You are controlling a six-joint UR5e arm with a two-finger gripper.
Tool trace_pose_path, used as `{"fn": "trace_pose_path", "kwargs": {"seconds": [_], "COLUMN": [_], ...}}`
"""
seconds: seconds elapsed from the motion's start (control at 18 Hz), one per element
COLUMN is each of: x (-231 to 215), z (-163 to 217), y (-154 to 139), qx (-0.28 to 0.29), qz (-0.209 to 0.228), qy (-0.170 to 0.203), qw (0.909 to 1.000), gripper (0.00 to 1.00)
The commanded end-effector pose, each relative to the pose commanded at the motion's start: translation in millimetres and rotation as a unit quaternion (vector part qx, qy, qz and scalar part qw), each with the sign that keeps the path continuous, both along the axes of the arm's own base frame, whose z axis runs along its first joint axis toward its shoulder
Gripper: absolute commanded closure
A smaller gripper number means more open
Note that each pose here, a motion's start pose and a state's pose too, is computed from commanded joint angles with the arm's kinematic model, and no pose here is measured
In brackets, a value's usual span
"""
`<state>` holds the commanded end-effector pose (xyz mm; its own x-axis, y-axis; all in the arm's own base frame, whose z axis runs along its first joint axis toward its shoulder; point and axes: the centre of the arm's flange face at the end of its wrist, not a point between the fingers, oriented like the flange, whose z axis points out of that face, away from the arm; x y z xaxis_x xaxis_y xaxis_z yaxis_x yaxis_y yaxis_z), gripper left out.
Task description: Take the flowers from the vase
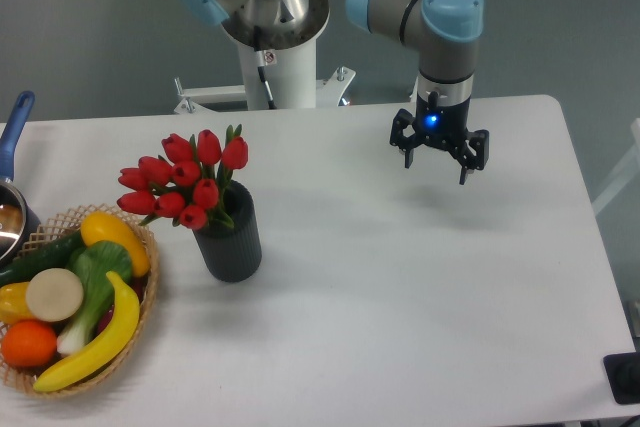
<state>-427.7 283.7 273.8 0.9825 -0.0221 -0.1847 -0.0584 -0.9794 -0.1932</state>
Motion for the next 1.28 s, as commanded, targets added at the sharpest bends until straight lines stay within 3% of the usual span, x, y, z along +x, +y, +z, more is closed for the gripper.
{"fn": "trace_pose_path", "kwargs": {"seconds": [0.78, 0.94, 1.28], "x": [0.5, -1.2, -5.2], "z": [-2.0, 0.3, 10.4], "y": [1.1, 3.0, 19.4], "qx": [0.010, 0.050, 0.094], "qz": [0.002, 0.027, 0.010], "qy": [-0.004, -0.020, -0.024], "qw": [0.9999, 0.9982, 0.9952], "gripper": [0.00, 0.00, 0.00]}}
